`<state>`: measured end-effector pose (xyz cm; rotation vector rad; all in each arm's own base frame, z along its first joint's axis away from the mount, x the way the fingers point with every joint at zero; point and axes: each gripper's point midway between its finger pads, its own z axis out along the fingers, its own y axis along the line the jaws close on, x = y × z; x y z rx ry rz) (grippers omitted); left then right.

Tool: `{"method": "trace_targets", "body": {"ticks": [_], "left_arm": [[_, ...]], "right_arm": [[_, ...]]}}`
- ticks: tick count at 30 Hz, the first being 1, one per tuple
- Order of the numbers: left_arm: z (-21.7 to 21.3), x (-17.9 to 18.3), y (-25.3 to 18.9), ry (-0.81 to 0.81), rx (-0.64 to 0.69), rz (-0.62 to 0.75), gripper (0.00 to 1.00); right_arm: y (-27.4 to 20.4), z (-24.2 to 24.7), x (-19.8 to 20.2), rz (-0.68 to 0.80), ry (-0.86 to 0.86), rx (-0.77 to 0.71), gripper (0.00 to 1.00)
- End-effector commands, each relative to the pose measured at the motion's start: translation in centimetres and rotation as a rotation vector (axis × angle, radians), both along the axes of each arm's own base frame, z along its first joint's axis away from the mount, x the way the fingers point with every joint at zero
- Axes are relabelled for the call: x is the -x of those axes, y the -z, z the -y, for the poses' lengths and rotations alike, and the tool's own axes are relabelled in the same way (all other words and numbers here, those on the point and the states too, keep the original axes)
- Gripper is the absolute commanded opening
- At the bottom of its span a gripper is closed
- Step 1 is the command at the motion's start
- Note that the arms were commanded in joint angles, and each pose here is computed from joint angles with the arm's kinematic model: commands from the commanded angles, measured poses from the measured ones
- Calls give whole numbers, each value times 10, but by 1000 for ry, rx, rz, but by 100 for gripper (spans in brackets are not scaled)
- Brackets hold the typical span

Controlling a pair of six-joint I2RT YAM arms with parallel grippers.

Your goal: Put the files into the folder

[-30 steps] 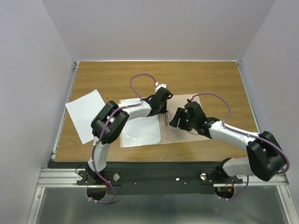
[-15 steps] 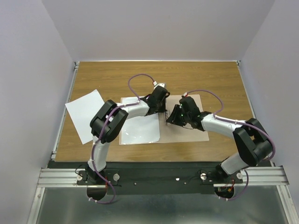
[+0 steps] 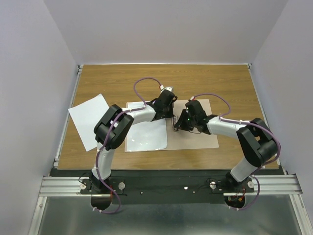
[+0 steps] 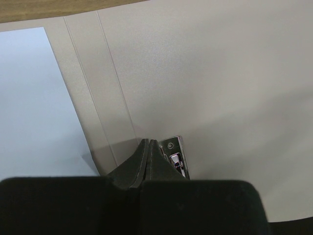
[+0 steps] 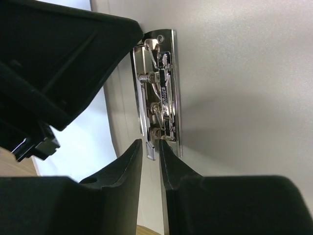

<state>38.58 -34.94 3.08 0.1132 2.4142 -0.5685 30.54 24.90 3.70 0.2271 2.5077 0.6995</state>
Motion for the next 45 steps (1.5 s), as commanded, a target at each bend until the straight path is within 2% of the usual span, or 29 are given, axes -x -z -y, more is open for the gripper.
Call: {"method": "trace_targets", "body": {"ticks": [1, 11, 12, 30, 39, 45], "left_arm": [[-13, 14, 30, 10, -56, -71, 0], [-14, 12, 33, 6, -57, -76, 0], [-13, 13, 33, 8, -57, -76, 0], [-17, 12, 40, 3, -62, -88, 0], [-18, 14, 42, 2, -65, -93, 0], [-19, 14, 42, -1, -65, -95, 0]], "right_arm": [[-2, -3, -13, 22, 6, 2, 26], [5, -5, -7, -12, -8, -8, 20], [6, -5, -6, -16, -12, -11, 17], [11, -6, 8, -53, -42, -31, 16], [12, -9, 12, -63, -52, -53, 23], [17, -6, 11, -62, -29, -41, 16]]}}
